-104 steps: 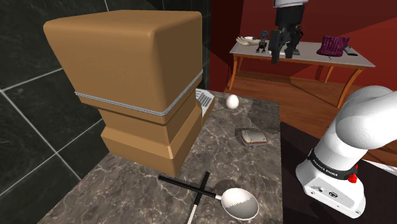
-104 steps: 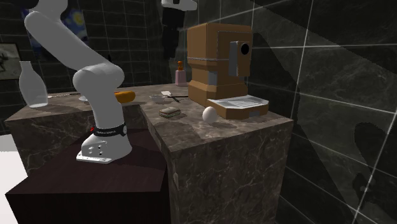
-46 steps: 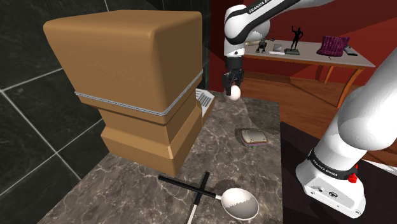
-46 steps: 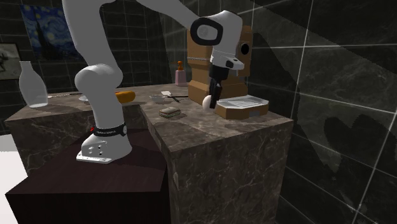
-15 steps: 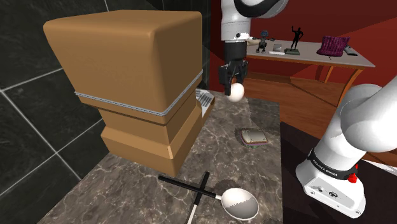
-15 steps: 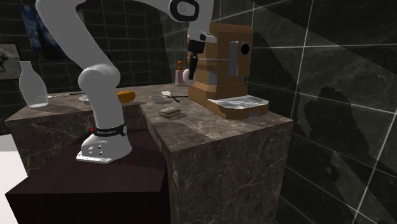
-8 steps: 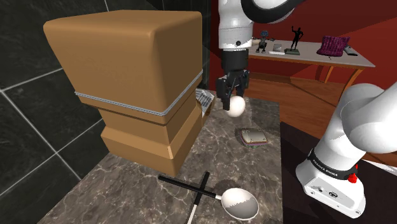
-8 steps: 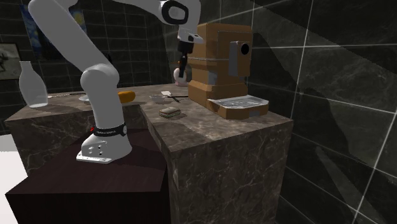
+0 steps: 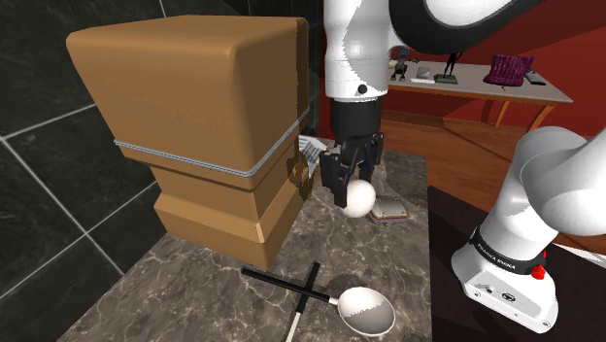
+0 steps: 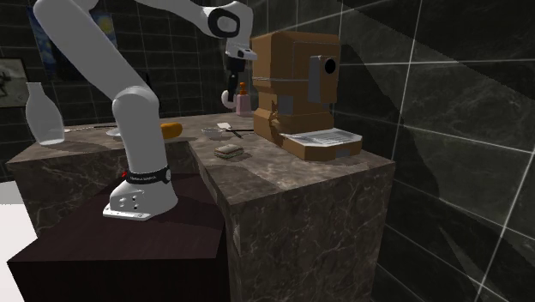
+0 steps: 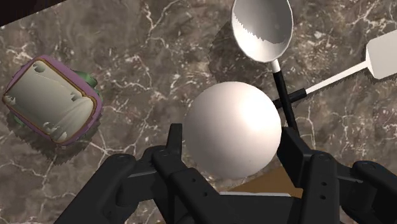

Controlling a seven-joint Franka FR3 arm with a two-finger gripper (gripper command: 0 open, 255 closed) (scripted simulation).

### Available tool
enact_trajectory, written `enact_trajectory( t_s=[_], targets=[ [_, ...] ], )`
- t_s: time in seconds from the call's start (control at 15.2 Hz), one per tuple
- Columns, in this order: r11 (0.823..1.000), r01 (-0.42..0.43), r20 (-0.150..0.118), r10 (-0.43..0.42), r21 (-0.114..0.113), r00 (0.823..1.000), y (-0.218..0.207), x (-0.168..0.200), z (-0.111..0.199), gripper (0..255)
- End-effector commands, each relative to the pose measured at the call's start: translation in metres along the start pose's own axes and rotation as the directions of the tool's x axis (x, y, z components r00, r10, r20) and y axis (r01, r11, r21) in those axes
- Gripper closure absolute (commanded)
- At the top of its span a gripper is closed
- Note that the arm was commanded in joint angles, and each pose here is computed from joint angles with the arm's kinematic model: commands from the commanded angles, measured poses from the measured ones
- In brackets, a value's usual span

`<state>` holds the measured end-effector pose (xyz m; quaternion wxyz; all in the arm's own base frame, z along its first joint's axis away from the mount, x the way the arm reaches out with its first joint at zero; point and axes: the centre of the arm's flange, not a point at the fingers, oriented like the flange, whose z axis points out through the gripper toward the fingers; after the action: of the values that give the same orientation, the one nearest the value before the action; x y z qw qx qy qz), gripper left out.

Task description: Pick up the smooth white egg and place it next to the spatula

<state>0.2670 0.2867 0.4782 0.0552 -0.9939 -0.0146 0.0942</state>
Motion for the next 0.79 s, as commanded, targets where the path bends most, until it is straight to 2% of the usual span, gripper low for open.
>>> enact_trajectory(
  t_s=[0.0,0.73],
  targets=[
    [1.0,-0.001,0.0,0.001,0.001,1.0,-0.023,-0.015,0.003,255],
    [1.0,-0.001,0.0,0.001,0.001,1.0,-0.143,-0.091,0.031,255]
  ],
)
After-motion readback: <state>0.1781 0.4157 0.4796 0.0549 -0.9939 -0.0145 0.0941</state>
